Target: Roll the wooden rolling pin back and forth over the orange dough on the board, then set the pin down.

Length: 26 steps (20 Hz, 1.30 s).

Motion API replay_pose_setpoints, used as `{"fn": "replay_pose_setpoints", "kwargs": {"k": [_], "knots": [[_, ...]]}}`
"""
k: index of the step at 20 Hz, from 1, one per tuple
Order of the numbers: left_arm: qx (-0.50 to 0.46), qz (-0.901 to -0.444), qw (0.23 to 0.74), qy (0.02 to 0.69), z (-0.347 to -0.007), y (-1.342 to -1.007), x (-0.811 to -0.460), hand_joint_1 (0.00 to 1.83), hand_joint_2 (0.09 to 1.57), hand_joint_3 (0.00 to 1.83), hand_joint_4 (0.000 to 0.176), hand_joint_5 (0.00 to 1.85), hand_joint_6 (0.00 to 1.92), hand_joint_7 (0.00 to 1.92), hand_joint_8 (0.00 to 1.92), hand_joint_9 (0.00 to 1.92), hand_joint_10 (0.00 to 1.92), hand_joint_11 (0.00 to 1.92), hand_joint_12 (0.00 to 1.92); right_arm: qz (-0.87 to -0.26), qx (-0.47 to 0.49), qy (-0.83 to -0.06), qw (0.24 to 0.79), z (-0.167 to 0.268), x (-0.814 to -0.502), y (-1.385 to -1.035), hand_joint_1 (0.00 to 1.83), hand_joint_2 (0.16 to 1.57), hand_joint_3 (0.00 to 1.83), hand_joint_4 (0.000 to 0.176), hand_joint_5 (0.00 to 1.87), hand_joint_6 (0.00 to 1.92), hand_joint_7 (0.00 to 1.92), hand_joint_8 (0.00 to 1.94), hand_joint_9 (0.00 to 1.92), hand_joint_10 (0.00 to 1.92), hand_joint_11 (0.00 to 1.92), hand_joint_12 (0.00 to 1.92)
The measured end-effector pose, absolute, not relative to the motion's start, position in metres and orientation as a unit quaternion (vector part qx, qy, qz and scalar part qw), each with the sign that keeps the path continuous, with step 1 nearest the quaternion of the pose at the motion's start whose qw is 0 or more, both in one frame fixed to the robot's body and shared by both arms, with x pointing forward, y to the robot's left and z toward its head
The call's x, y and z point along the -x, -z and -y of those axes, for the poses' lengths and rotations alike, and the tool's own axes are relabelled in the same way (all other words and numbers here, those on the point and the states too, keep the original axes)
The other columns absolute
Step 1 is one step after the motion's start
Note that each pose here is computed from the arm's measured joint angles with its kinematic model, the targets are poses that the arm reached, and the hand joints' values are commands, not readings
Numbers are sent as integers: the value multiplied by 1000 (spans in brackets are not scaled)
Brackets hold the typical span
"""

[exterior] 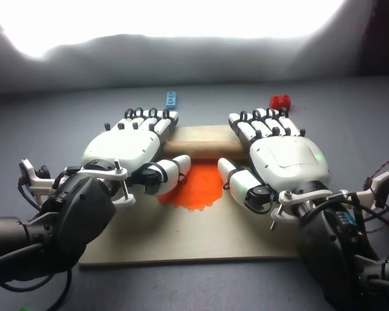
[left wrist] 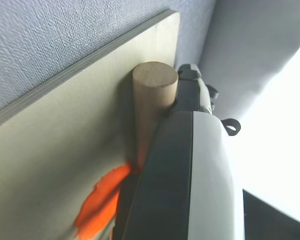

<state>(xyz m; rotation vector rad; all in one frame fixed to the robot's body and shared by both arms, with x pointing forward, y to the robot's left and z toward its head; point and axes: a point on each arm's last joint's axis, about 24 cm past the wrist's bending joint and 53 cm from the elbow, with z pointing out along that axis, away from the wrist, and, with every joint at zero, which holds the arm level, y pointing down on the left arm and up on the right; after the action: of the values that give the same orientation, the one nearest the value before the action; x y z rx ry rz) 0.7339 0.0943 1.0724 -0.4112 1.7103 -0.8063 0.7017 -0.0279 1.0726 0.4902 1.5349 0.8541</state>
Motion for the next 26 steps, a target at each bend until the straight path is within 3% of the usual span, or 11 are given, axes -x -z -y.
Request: {"fn": "replay_pose_setpoints", "kwargs": {"k": [6,7,13,20,26], "knots": [[180,-729,561,349,-95,-1073,-732,0,1545,1,0,6,2,39,15,8,3,0,0,-666,-207,-373,612,27,-694,-1073,0,1569,3,0,215,11,224,6,182,12,0,429],[183,-728,559,352,-95,-1073,-731,0,1545,1,0,18,7,55,19,27,11,0,0,-667,-207,-374,611,27,-692,-1073,0,1570,2,0,258,18,263,9,216,15,0,540],[200,-725,548,367,-95,-1075,-728,0,1546,1,0,52,9,99,9,60,12,0,0,-667,-204,-376,610,26,-686,-1074,0,1570,2,0,296,21,305,11,254,19,0,617],[201,-727,542,370,-97,-1078,-720,0,1551,2,0,131,12,185,6,138,16,9,7,-666,-199,-378,612,27,-683,-1075,0,1570,1,0,403,22,449,13,435,38,0,1006],[195,-729,543,368,-99,-1078,-714,0,1552,1,0,149,10,207,5,162,15,18,19,-665,-199,-379,613,27,-681,-1077,0,1568,0,0,399,7,456,3,467,27,0,1052]]}}
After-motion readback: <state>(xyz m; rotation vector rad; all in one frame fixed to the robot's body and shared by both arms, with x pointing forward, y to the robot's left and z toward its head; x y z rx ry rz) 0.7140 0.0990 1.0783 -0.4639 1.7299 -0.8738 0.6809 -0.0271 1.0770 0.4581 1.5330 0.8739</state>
